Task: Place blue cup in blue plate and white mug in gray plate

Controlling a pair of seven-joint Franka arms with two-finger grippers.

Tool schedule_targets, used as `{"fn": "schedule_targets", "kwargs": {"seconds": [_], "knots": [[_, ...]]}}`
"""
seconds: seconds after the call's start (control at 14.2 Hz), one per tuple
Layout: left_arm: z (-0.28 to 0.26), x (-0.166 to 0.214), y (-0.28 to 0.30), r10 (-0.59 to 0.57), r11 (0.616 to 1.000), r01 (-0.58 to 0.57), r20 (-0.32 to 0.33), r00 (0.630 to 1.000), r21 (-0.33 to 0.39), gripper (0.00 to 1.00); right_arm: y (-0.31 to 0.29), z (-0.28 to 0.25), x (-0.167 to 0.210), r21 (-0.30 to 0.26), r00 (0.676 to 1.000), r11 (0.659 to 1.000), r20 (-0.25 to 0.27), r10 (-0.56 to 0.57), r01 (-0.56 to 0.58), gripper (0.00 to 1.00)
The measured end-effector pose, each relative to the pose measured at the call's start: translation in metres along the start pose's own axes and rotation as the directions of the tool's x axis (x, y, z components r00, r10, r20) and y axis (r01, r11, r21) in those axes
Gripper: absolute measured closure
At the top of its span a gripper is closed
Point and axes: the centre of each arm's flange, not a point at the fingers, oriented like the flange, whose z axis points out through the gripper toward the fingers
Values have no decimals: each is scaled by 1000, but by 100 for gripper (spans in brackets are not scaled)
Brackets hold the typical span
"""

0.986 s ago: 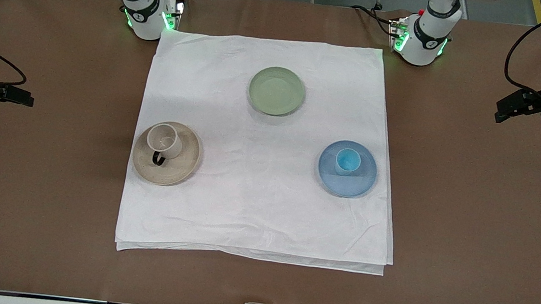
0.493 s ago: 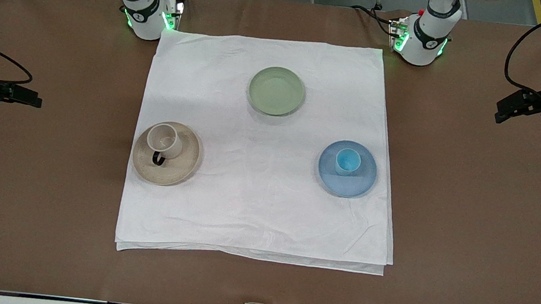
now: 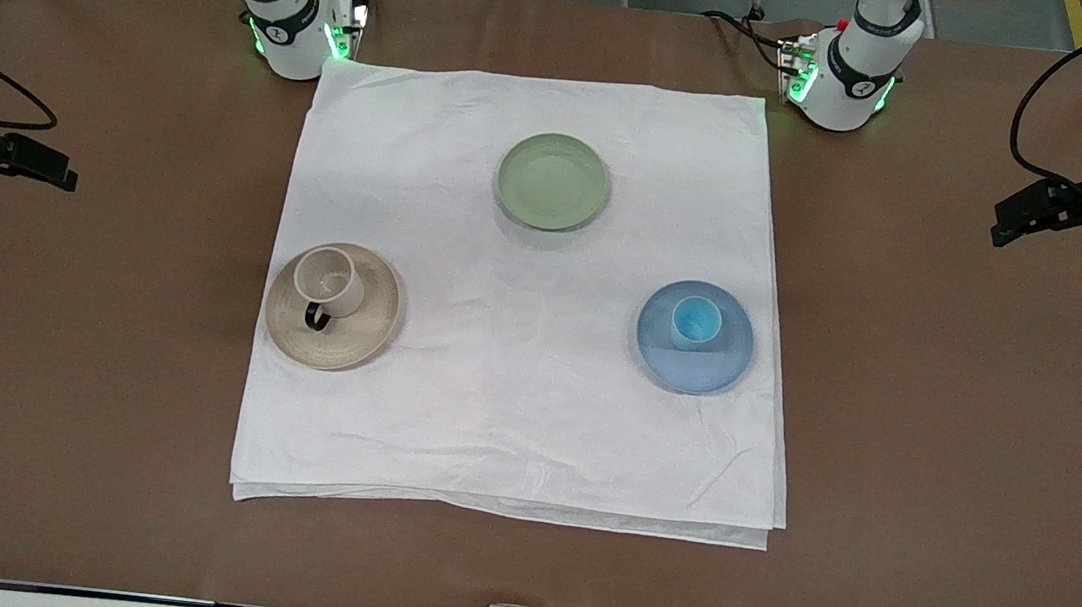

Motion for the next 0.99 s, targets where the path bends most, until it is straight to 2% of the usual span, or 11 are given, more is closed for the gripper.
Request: {"fn": "schedule_targets", "kwargs": {"seconds": [0.63, 0.99], "knots": [[-5, 0, 0, 5, 1000, -5, -13, 1000, -2, 0, 13, -39, -57, 11, 997, 1000, -72, 23, -22, 0], [-6, 0, 0, 5, 1000, -5, -15, 1000, -2, 0, 10, -42, -61, 9, 996, 1000, -85, 7, -6, 0]]}}
